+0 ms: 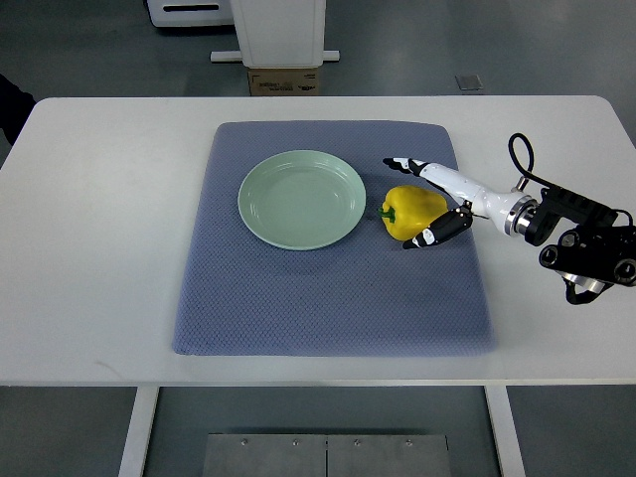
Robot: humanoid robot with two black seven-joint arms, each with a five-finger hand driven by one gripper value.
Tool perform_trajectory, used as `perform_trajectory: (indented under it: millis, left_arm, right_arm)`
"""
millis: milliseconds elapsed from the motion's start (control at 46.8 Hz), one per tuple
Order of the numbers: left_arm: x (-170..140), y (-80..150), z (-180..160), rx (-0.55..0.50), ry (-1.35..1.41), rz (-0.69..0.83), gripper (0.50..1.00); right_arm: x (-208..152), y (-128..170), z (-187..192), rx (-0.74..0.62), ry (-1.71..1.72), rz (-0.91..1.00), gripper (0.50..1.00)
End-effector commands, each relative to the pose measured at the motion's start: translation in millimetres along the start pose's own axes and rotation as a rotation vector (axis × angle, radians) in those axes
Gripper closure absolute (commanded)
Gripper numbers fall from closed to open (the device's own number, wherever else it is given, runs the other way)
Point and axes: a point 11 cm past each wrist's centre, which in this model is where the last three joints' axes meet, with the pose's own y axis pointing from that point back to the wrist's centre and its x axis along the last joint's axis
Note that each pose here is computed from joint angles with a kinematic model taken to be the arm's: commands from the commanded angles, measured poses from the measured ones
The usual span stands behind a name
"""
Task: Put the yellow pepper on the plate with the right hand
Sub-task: 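Close the right hand fingers around the yellow pepper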
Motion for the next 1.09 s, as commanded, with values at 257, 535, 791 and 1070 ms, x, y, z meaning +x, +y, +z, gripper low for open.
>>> perform_trajectory:
  millis: [257,535,791,1070]
  left_arm:
    - [0.0,0.0,0.1,0.0,0.0,0.0,0.5]
    - [0.0,0.0,0.1,0.0,0.0,0.0,0.5]
    - [0.0,0.0,0.1,0.0,0.0,0.0,0.5]
    - [0.0,0.0,0.1,0.0,0.0,0.0,0.5]
  right_arm:
    - [-0.5,-2.0,11.4,-0.034,0.056,-0.002,0.588]
    - [-0.3,-2.6,10.6,-0.033,0.056,-0.002,0.818]
    - [-2.7,-9.8,1.3,-0.014,0.061,-0.01,1.0]
    - [4.1,-12.2,-2.8,-0.014,0.073,-0.001,1.0]
